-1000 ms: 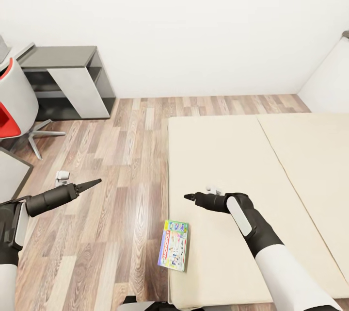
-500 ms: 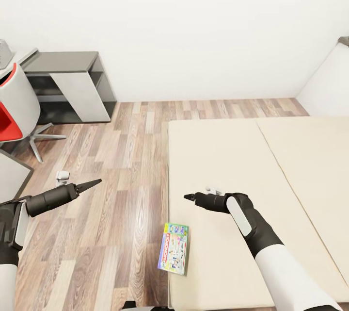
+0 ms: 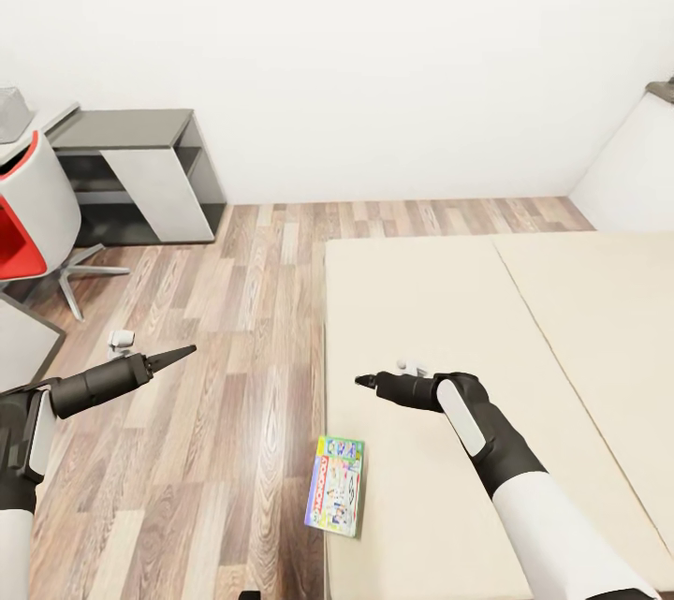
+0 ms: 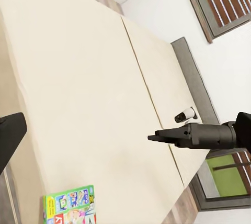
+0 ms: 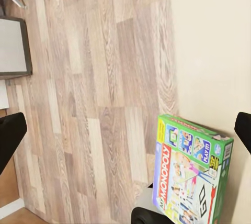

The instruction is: Put all the toys in the child's room - the three board games (two on the bed and one on the table), the two jigsaw puzzles on the table, and the tennis ball on the table - inside the toy box on the table in the child's room.

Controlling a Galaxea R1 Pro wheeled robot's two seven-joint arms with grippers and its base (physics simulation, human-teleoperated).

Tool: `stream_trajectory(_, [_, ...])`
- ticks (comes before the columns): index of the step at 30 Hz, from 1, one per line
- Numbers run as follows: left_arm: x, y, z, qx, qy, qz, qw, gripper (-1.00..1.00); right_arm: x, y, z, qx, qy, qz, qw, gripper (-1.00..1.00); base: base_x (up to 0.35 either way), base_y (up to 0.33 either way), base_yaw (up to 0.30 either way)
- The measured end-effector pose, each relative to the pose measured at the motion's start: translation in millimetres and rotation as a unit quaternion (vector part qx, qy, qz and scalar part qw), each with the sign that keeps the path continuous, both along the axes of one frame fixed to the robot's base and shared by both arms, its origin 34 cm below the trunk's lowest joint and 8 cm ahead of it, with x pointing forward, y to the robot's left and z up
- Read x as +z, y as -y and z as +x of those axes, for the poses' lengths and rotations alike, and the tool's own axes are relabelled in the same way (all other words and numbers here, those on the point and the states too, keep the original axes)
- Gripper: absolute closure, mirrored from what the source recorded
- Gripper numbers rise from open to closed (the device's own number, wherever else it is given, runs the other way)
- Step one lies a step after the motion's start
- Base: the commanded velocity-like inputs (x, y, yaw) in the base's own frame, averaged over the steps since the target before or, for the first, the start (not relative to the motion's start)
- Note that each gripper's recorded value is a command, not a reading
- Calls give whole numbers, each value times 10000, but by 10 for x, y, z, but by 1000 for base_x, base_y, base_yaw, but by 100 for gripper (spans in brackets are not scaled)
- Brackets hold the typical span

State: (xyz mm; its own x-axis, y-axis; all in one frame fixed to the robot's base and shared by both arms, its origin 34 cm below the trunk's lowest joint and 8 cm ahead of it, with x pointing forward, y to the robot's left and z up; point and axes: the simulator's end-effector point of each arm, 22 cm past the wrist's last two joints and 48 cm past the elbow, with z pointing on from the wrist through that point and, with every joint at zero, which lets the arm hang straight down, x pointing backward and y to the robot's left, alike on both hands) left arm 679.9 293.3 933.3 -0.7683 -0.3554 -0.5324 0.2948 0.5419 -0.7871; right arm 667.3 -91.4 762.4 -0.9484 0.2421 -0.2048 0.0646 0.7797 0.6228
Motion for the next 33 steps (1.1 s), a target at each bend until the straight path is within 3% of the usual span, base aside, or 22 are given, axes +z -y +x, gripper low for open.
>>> stream_trajectory(33, [309,2,29,1,270,0,9996,-100,304,-66,105,34,266,13,9996,-100,0,0,0])
